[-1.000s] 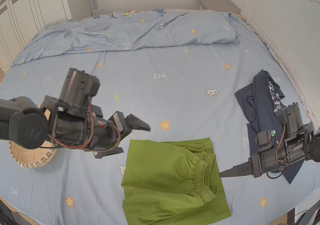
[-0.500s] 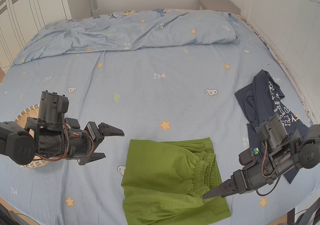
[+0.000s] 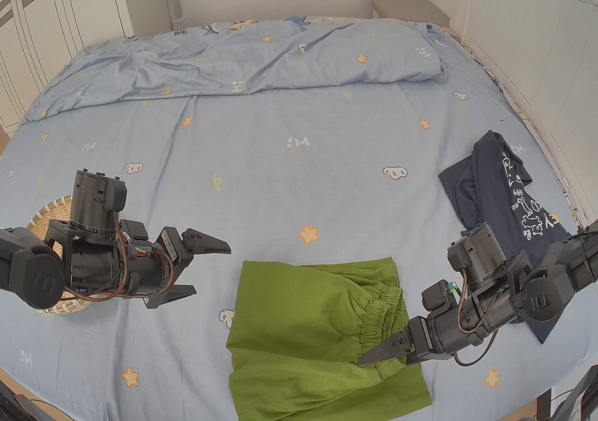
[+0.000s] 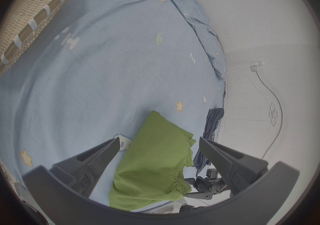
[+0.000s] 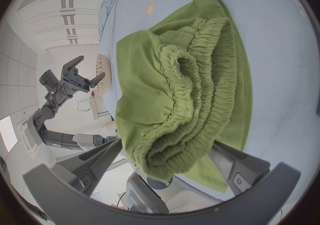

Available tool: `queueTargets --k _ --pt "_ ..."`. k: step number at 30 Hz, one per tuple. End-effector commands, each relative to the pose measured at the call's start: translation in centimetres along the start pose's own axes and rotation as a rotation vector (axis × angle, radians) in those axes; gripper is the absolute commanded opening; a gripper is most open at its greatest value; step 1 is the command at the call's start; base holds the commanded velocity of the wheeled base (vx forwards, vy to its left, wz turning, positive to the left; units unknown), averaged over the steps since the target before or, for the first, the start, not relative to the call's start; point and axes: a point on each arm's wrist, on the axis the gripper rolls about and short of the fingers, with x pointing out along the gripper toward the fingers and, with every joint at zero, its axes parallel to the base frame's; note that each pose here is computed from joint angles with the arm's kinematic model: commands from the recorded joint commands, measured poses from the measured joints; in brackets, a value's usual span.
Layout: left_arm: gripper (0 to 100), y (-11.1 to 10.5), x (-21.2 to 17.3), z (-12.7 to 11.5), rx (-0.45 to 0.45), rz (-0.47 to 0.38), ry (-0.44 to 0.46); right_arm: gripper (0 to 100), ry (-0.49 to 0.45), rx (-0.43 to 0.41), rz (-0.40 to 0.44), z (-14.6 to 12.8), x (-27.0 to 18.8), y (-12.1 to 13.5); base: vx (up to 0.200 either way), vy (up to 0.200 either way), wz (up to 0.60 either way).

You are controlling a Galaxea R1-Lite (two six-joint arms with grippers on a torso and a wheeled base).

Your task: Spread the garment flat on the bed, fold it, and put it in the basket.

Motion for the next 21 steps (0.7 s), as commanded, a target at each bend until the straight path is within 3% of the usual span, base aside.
queueTargets --k 1,9,10,21 --pt "100 -0.1 0.0 0.0 0.001 -0.002 -0.001 100 0.006 0.024 -0.008 0.5 0.7 -0.6 0.0 0.0 0.0" --pt "100 -0.3 0.0 -0.1 0.007 -0.009 0.002 100 0.01 0.04 -0.014 1.1 1.2 -1.0 0.0 0.0 0.0" --pt "100 -0.2 0.0 0.0 0.005 -0.007 0.0 0 0.012 0.043 -0.014 1.1 1.2 -1.0 0.0 0.0 0.0" --pt "100 0.4 0.8 0.0 -0.008 0.018 0.02 0 0.025 0.059 -0.021 0.1 0.8 -1.1 0.0 0.0 0.0"
